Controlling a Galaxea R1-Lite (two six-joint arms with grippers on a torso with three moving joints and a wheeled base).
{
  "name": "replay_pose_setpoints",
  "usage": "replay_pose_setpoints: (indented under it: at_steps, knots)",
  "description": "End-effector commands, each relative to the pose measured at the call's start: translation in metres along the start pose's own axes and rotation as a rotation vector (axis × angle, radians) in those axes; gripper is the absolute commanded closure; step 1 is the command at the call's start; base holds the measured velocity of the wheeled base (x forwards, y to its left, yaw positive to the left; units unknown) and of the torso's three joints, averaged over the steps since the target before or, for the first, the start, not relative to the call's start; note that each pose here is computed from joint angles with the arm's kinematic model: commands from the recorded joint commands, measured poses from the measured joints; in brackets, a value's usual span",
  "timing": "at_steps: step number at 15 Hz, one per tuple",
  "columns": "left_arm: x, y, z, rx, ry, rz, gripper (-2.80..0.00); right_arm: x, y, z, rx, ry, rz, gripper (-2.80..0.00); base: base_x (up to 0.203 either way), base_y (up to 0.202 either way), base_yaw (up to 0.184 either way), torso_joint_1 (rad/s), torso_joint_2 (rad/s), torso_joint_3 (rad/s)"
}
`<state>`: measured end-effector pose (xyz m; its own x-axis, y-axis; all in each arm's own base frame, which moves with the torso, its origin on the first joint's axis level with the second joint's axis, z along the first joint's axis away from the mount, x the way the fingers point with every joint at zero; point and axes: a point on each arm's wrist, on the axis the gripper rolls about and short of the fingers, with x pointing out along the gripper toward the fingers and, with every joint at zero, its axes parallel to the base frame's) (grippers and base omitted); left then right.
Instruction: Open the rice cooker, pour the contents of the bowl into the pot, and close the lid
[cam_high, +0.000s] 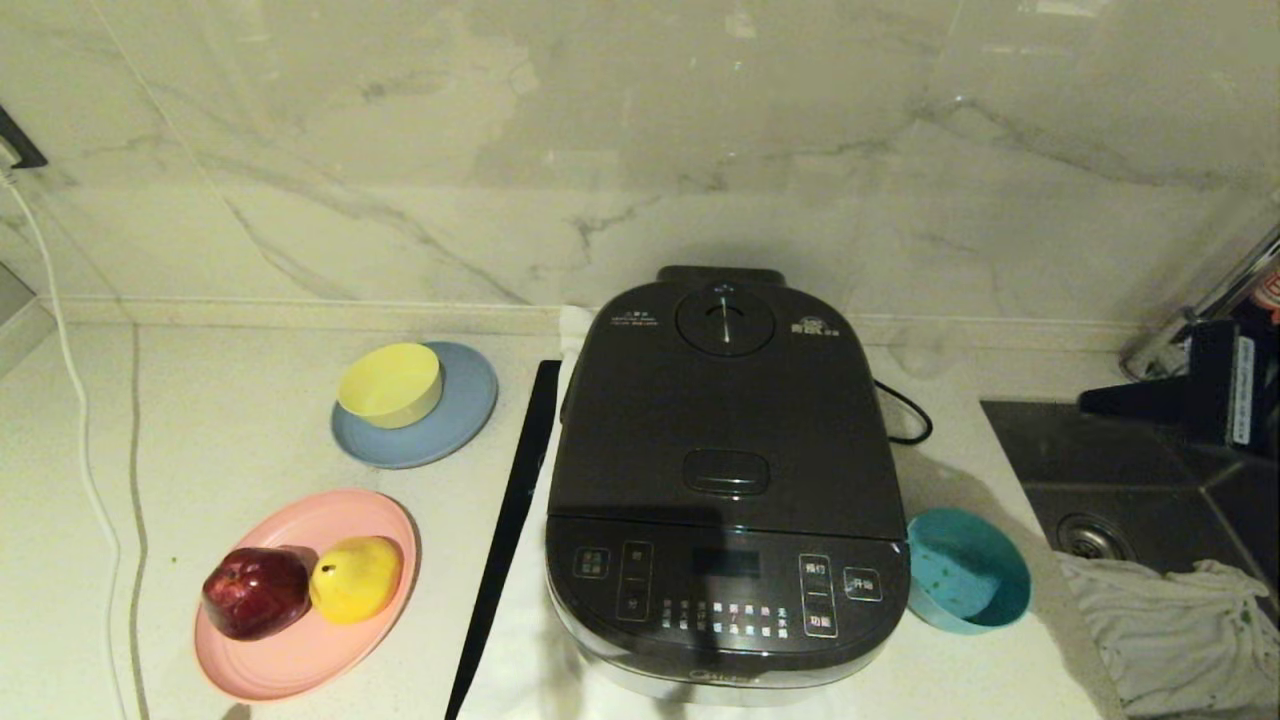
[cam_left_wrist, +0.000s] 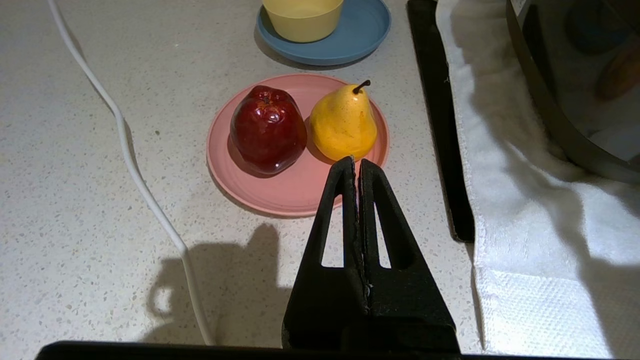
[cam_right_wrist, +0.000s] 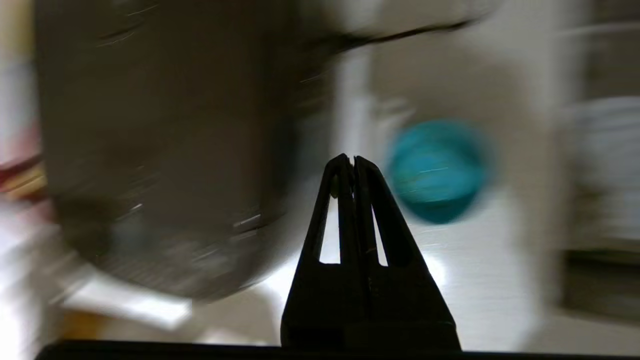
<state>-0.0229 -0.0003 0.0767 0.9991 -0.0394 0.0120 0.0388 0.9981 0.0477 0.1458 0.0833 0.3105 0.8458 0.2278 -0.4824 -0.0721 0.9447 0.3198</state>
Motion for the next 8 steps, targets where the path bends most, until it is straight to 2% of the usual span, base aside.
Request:
replay_pose_setpoints:
  at_steps: [1, 4, 8]
  knots:
    - [0.001, 0.000, -0.002, 0.000, 0.007, 0.001, 0.00, -0.017, -0.012, -0.007, -0.024, -0.112, -0.157, 0.00, 0.000, 0.000, 0.000, 0.000, 0.00, 0.000]
    - [0.001, 0.000, -0.002, 0.000, 0.007, -0.002, 0.00, -0.041, -0.028, -0.018, -0.057, -0.226, -0.308, 0.00, 0.000, 0.000, 0.000, 0.000, 0.00, 0.000]
    - [0.001, 0.000, -0.002, 0.000, 0.007, 0.001, 0.00, -0.067, -0.062, -0.039, -0.012, -0.310, -0.495, 0.00, 0.000, 0.000, 0.000, 0.000, 0.00, 0.000]
